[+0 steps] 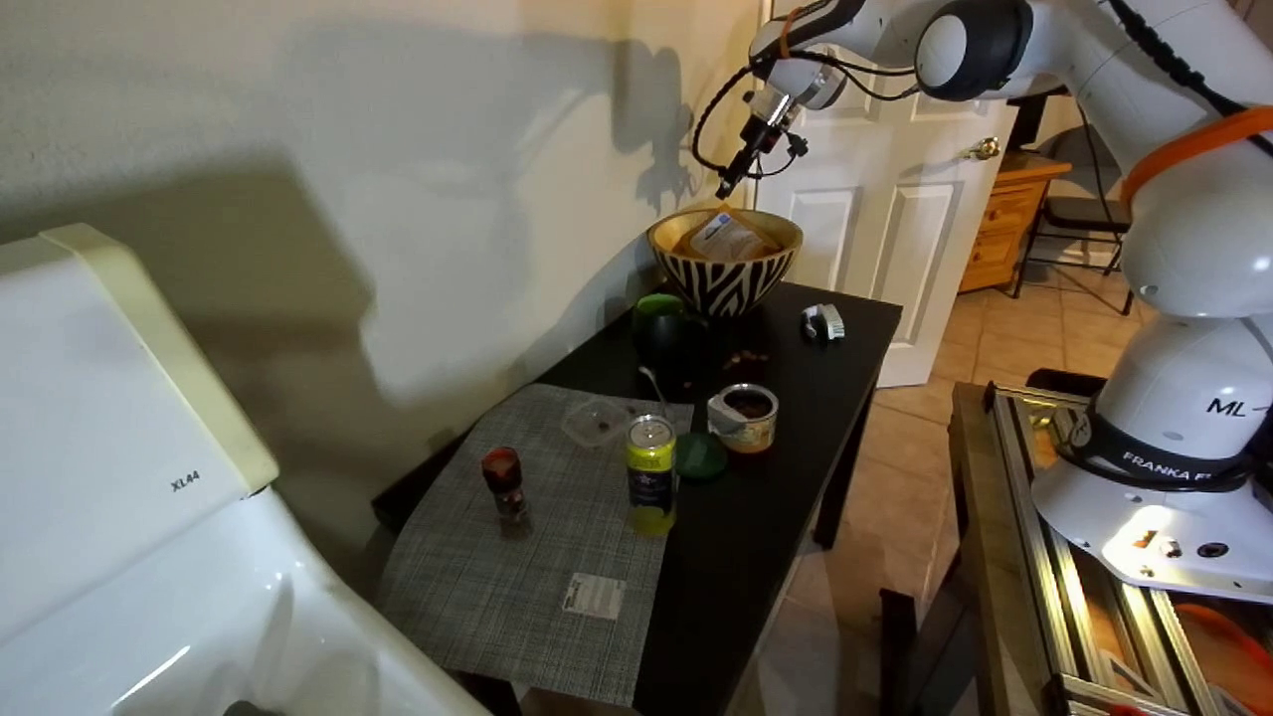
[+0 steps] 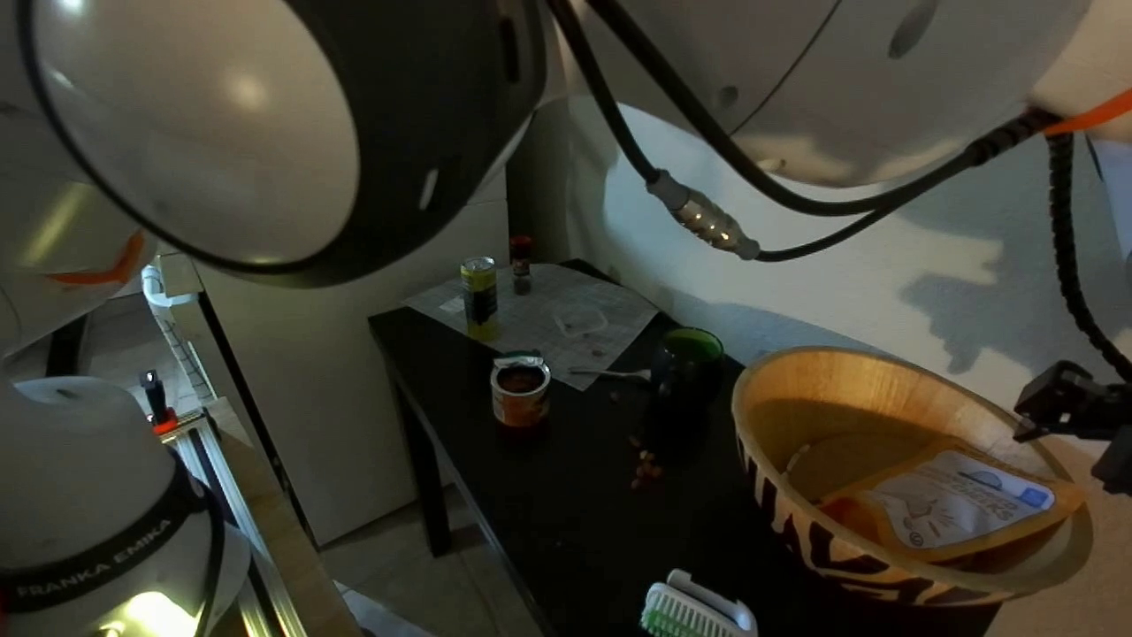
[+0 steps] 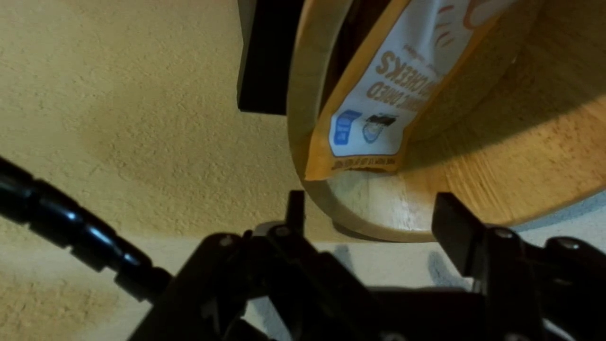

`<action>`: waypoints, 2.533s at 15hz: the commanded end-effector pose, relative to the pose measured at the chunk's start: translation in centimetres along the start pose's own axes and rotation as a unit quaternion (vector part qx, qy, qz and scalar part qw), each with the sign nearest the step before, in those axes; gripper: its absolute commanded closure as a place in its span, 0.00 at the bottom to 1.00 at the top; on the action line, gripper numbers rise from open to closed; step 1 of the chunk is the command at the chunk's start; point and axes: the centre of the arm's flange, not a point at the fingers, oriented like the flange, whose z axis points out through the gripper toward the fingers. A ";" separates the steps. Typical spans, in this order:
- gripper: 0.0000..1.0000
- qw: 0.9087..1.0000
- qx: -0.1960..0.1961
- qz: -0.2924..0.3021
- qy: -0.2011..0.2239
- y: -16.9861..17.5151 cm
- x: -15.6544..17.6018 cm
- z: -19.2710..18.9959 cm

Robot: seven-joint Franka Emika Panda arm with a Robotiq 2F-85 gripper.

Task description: Remove the orange bag from the dish

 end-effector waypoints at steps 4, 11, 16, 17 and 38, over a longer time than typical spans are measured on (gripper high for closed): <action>0.27 1.000 -0.008 -0.004 0.001 0.1 -0.4 1.1; 0.47 1.000 -0.009 -0.001 -0.005 0.6 -0.8 2.1; 0.86 1.000 -0.008 0.002 -0.011 0.8 -1.0 2.2; 0.95 1.000 -0.008 0.002 -0.011 0.8 -1.0 2.2; 1.00 0.926 0.282 -0.248 -0.034 -23.2 0.2 -18.2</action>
